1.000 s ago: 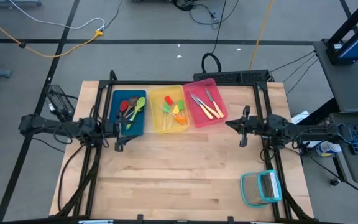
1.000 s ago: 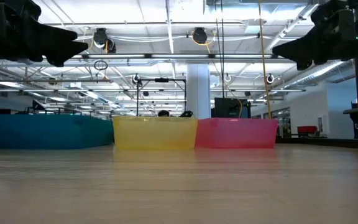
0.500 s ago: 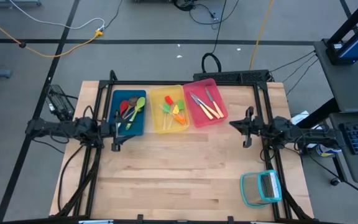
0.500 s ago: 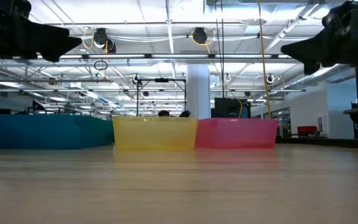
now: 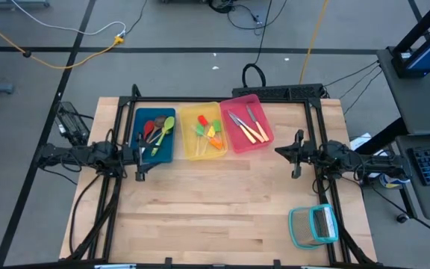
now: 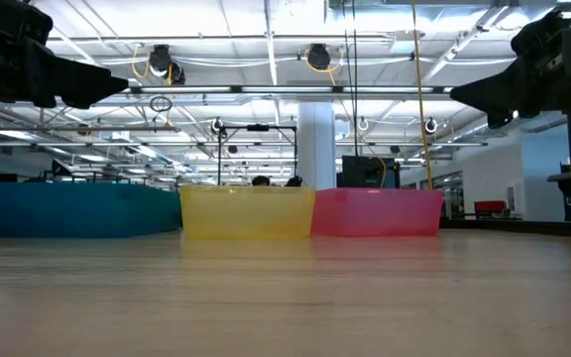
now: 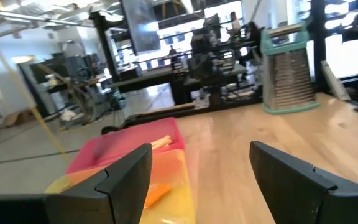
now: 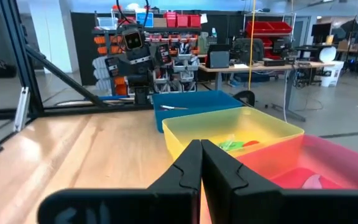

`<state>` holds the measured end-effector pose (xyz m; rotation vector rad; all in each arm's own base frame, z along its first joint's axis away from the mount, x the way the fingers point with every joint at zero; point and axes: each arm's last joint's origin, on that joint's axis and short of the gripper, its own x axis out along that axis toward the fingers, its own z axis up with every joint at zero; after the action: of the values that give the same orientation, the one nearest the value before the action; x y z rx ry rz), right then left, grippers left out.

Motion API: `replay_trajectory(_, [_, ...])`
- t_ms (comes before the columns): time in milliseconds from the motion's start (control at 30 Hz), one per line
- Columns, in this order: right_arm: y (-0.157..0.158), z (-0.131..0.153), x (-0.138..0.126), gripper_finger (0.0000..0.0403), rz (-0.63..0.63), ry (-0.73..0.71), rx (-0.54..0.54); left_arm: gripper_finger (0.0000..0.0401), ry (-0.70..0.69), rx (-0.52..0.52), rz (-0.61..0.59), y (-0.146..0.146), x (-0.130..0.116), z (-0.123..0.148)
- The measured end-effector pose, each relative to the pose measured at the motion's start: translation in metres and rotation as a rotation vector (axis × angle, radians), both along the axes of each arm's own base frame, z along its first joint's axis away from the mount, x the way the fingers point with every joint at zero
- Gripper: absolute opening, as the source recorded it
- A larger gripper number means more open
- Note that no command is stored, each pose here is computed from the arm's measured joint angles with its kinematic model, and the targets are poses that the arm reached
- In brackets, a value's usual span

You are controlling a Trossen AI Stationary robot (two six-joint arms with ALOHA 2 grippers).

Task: Pick & Place Kitchen Items
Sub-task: Return to Home Position

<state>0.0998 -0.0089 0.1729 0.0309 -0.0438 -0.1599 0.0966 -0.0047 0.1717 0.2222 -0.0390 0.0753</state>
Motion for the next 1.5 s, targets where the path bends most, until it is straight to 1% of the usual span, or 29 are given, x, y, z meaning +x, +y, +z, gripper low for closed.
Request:
replay_trajectory(167, [0.0000,-0.0026,0.0001,0.0000,-0.003,0.041,-0.083,0.0273,0.002,-0.024,0.014,0.0004,0.0000,-0.0003])
replay_trajectory(267, [0.0000,-0.0033,0.0001,0.0000,-0.004,0.050,-0.100,0.0273,-0.001,-0.029,0.013,0.0004,0.0000,0.0000])
replay_trajectory(533, [0.0000,-0.0033,0.0001,0.0000,-0.004,0.050,-0.100,0.0274,-0.024,-0.032,0.014,0.0004,0.0000,0.0015])
replay_trajectory(1500, [0.0000,-0.0032,0.0001,0.0000,-0.004,0.049,-0.099,0.0273,-0.033,-0.034,0.013,0.0004,0.0000,0.0023])
